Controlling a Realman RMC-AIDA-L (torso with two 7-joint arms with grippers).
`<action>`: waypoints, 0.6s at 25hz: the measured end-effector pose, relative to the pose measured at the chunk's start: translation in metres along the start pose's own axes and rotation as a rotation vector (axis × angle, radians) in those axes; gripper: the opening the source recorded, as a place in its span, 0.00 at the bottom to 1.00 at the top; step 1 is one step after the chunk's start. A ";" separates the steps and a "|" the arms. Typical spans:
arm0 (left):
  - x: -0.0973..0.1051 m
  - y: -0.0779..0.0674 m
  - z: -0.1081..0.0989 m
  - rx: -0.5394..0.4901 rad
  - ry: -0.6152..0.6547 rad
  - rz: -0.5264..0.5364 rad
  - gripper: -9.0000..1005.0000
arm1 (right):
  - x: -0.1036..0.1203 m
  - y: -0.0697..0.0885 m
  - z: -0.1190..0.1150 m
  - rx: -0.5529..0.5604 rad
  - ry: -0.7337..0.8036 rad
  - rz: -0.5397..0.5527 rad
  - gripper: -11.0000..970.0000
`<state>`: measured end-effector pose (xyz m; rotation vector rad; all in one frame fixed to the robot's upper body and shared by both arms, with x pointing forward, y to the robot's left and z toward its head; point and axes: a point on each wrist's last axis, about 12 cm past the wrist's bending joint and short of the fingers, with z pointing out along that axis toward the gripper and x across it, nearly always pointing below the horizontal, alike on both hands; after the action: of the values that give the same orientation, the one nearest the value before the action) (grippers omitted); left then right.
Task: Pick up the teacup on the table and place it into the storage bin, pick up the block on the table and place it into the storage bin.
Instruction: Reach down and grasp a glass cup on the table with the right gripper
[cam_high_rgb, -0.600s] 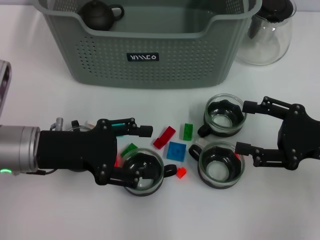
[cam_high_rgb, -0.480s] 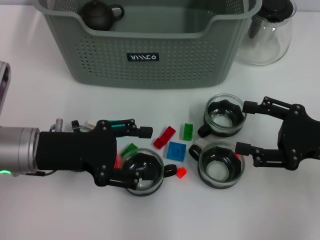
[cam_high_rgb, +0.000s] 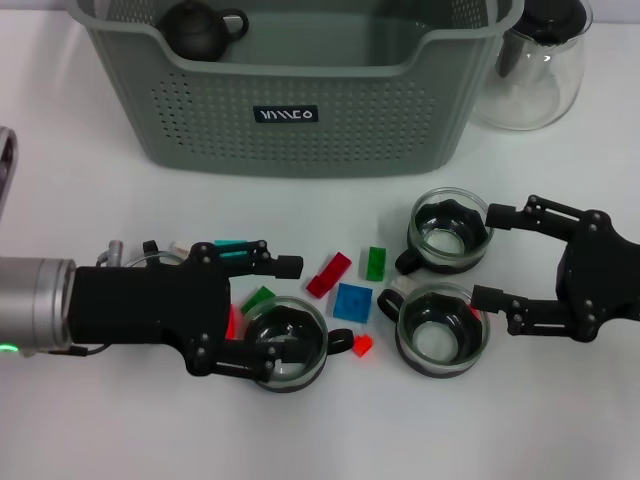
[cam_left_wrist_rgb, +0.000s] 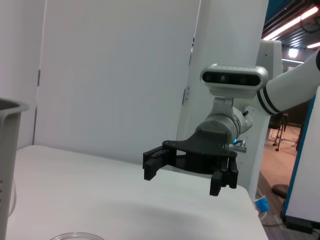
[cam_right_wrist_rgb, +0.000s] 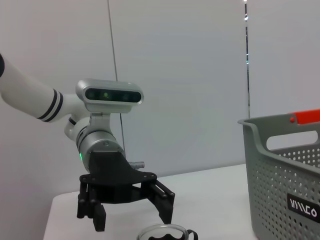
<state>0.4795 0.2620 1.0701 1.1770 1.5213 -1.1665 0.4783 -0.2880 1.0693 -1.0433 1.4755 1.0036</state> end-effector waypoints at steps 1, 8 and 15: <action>0.000 -0.001 -0.001 -0.001 -0.004 -0.001 0.85 | 0.000 0.000 -0.001 0.000 0.002 0.001 0.94; 0.000 -0.011 -0.034 -0.089 -0.085 -0.012 0.85 | -0.004 -0.006 -0.023 0.022 0.083 0.023 0.94; 0.008 -0.022 -0.066 -0.217 -0.103 -0.088 0.85 | -0.035 -0.018 -0.048 0.053 0.196 0.063 0.92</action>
<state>0.4507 0.3249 1.0789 0.8997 1.5896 -1.0716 0.4862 -0.3353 1.1090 -1.0875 1.6943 0.9213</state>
